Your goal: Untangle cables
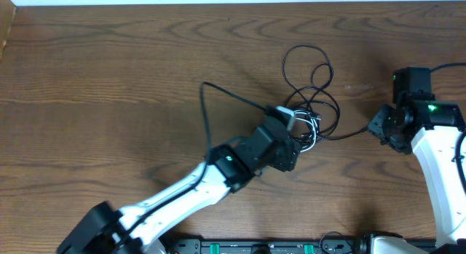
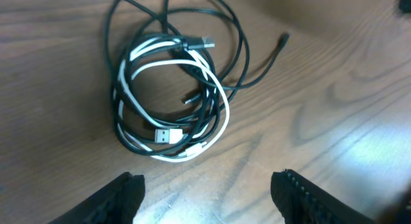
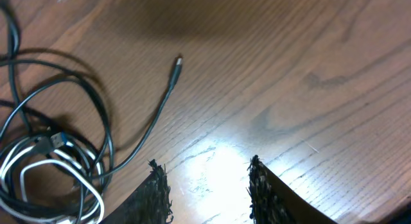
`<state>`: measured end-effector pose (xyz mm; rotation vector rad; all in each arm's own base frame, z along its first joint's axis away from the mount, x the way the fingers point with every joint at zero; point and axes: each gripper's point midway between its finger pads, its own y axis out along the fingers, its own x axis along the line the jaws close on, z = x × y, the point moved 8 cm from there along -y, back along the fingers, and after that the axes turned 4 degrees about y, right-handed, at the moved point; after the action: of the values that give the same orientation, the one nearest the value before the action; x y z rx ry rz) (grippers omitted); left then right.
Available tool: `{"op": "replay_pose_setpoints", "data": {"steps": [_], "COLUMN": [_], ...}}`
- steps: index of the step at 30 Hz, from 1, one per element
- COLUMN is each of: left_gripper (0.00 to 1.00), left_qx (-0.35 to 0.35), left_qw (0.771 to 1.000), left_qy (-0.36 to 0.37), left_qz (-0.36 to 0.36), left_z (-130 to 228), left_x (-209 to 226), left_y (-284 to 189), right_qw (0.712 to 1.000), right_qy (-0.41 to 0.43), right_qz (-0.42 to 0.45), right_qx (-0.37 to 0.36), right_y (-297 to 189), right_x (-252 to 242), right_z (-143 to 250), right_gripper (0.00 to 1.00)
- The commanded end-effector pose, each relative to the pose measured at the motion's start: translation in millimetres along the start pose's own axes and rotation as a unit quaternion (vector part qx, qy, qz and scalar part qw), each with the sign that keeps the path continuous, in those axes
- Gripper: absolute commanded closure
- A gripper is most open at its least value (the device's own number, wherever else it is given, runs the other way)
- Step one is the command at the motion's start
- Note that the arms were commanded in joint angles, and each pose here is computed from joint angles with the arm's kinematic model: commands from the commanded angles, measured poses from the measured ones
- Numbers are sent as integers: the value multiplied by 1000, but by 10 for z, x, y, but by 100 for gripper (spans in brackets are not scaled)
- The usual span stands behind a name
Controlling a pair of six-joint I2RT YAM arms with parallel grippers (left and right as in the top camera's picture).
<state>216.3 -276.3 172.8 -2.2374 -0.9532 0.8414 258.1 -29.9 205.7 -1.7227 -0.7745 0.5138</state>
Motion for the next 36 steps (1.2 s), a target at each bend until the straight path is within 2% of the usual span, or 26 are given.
{"op": "replay_pose_setpoints", "data": {"steps": [1, 9, 11, 17, 18, 25, 33, 35, 36], "left_gripper": [26, 26, 34, 40, 44, 46, 50, 58, 66], "left_qx": [-2, 11, 15, 13, 13, 14, 23, 21, 17], "left_qw": [997, 992, 990, 988, 986, 981, 979, 978, 976], "left_qy": [69, 126, 138, 152, 161, 181, 182, 183, 184], "left_qz": [-29, -14, -17, -27, -26, -74, -86, -99, -114], "left_z": [4, -148, -135, -4, 23, 117, 222, 240, 235], "left_x": [-90, -406, -446, -472, -480, -354, -285, -250, -222], "left_y": [212, 635, 738, 994, 1039, 1208, 1346, 1385, 1385], "right_qw": [1000, 1000, 1000, 1000, 1000, 1000, 1000, 1000, 1000], "right_qy": [4, 3, -4, 6, 14, 20, 19, 15, 15], "right_qz": [-9, -11, -10, 24, 19, 10, 5, 6, 7], "right_qx": [2, 9, 9, -16, -11, 0, 7, 10, 13], "right_y": [-29, -29, -29, -21, -15, -7, -7, -7, -8], "right_x": [-35, -35, -38, -151, -174, -204, -198, -202, -207], "right_z": [-18, 2, 1, -86, -99, -109, -93, -83, -74], "right_gripper": [62, 65, 65, 63, 64, 64, 64, 64, 64]}}
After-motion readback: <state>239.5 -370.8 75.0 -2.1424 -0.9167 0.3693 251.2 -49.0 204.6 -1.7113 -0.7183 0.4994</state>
